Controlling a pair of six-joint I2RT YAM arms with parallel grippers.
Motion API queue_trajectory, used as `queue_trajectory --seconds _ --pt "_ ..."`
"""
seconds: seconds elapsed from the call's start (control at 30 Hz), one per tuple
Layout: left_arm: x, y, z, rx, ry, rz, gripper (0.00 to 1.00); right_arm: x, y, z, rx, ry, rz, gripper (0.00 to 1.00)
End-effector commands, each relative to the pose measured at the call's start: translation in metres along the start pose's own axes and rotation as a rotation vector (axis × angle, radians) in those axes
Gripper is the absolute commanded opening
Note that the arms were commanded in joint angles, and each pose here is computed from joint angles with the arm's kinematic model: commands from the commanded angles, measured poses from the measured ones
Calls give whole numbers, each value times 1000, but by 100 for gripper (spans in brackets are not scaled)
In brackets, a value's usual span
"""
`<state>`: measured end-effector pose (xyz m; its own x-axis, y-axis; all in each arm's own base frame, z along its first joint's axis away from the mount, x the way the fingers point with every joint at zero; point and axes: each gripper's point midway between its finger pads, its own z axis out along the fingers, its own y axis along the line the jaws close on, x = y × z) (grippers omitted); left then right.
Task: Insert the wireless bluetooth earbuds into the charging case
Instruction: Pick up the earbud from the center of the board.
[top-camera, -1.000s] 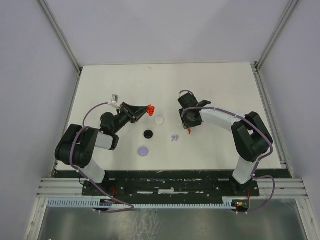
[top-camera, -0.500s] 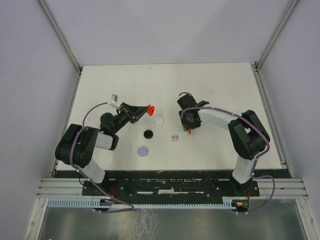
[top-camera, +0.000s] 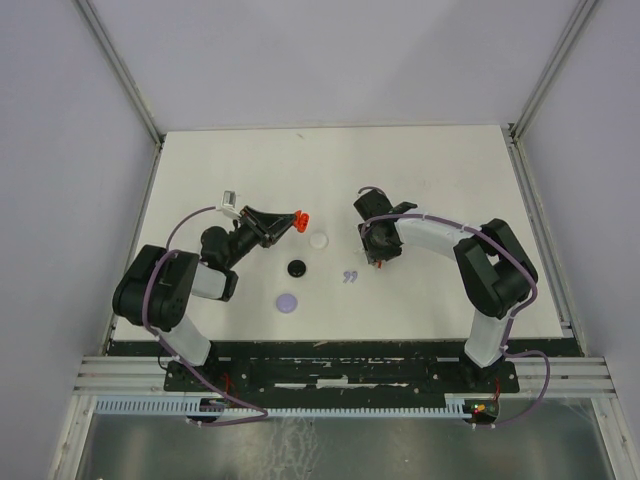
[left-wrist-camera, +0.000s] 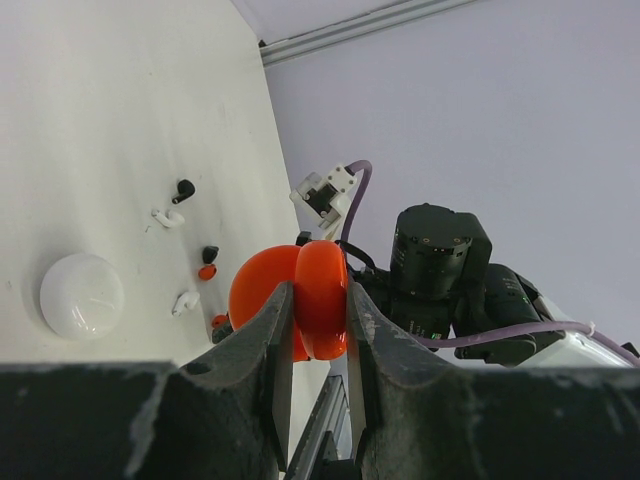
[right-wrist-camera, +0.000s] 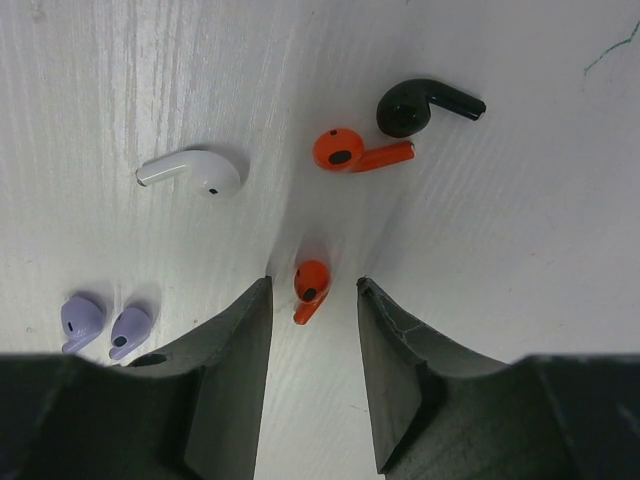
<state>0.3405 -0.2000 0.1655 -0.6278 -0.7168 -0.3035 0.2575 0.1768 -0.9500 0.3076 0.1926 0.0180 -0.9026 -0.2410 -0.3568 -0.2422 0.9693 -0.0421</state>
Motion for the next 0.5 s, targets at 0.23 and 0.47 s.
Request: queue_trajectory --seconds 0.23,0.47 --pt "-3 -12 -1 64 -6 -8 3 -14 7 -3 -24 -30 18 47" --pt "-3 -11 -3 66 -8 -15 3 -14 12 1 -47 -23 20 45"
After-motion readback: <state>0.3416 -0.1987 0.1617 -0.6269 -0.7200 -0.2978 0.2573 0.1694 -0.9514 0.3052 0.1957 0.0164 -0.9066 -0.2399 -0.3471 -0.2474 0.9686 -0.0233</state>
